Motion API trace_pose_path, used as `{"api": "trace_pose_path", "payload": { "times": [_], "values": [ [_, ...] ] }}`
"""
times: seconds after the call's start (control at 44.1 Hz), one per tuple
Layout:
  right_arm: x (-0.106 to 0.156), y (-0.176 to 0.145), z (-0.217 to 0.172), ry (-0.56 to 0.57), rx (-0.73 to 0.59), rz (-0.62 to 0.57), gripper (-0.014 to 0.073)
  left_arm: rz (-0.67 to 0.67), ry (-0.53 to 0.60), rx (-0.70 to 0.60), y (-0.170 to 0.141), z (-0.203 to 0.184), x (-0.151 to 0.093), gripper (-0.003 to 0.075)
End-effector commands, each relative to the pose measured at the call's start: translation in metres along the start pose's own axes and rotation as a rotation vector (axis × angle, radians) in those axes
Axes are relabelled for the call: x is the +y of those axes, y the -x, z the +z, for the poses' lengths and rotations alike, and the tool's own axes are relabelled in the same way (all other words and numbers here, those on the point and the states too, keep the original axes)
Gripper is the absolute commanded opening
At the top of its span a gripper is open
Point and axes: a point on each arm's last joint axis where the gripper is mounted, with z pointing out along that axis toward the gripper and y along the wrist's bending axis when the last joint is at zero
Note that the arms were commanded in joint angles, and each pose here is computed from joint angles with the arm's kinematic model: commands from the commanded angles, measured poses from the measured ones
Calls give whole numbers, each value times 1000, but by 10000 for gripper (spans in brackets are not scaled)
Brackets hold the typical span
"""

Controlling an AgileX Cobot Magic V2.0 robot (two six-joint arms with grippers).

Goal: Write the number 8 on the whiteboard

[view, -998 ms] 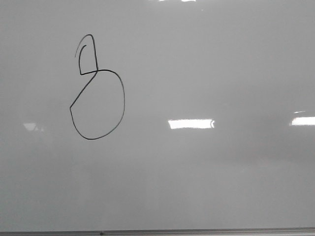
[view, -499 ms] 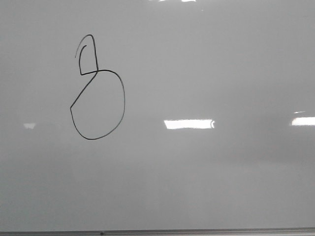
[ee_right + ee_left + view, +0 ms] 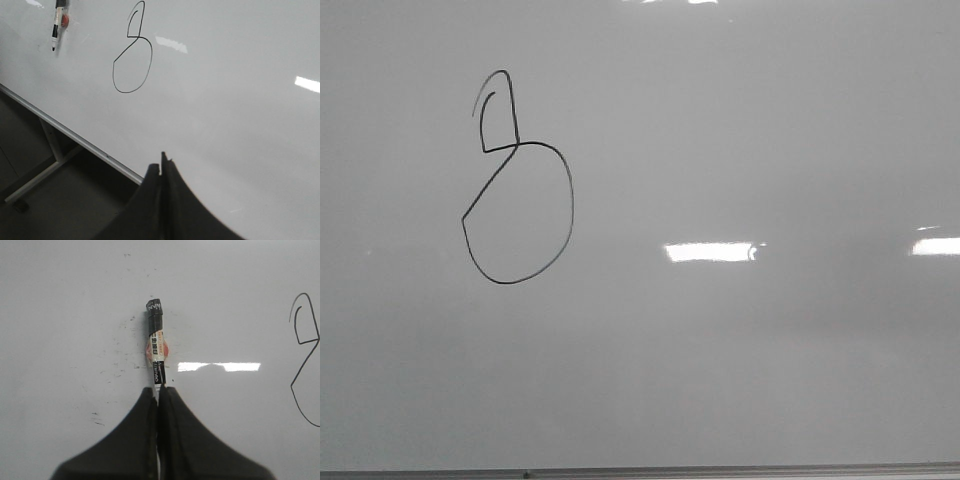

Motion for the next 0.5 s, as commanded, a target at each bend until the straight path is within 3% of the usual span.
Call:
{"api": "trace_pose_path", "payload": {
  "times": [0.0, 0.476],
  "values": [
    [-1, 14, -2, -16, -79, 5, -71, -10, 2, -89, 5, -1, 0, -20],
    [-3, 15, -3, -41, -98, -26, -71, -10, 2, -89, 5, -1, 0, -20]
  ]
}}
